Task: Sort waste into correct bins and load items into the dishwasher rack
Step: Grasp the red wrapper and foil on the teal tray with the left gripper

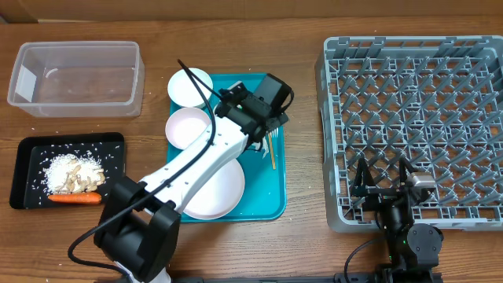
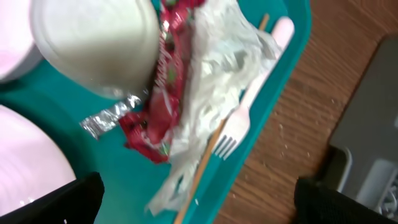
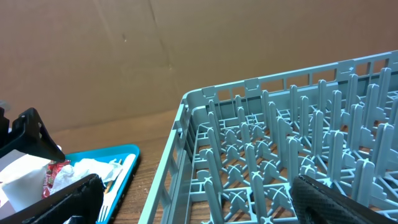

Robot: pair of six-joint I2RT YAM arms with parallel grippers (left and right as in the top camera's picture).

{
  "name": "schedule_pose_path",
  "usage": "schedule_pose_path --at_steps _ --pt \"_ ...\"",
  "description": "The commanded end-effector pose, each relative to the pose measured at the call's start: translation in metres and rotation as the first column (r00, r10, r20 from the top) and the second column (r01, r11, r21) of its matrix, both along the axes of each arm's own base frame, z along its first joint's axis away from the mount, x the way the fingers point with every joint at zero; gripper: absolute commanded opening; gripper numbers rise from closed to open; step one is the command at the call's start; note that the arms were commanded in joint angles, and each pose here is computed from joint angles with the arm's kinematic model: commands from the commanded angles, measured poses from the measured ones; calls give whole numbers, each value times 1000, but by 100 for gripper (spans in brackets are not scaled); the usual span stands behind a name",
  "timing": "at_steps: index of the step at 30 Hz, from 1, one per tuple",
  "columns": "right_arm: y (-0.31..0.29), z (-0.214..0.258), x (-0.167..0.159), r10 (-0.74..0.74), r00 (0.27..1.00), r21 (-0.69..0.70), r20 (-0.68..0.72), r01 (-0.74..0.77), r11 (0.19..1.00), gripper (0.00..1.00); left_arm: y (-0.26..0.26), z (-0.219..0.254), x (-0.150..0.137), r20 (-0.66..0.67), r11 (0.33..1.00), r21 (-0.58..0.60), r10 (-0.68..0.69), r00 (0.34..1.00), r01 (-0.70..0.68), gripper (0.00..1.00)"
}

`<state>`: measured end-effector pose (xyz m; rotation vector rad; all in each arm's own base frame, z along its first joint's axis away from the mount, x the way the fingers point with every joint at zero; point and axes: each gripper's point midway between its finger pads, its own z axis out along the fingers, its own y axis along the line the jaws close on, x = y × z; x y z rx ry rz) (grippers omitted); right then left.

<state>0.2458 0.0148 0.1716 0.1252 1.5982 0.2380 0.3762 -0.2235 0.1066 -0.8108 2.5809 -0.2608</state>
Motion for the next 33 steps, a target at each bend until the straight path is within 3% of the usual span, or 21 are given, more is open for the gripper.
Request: schedule_pose_path --at_steps 1,25,33 --pt "-1 -1 0 -6 1000 -4 5 6 1000 100 11 -20 5 -15 998 43 52 999 -51 100" --pt "-1 -1 0 -6 1000 -4 5 6 1000 100 -3 -86 14 -87 998 67 6 996 0 100" --pt "-1 -1 0 -6 1000 -4 5 6 1000 100 -6 -86 14 -88 996 74 -46 995 53 86"
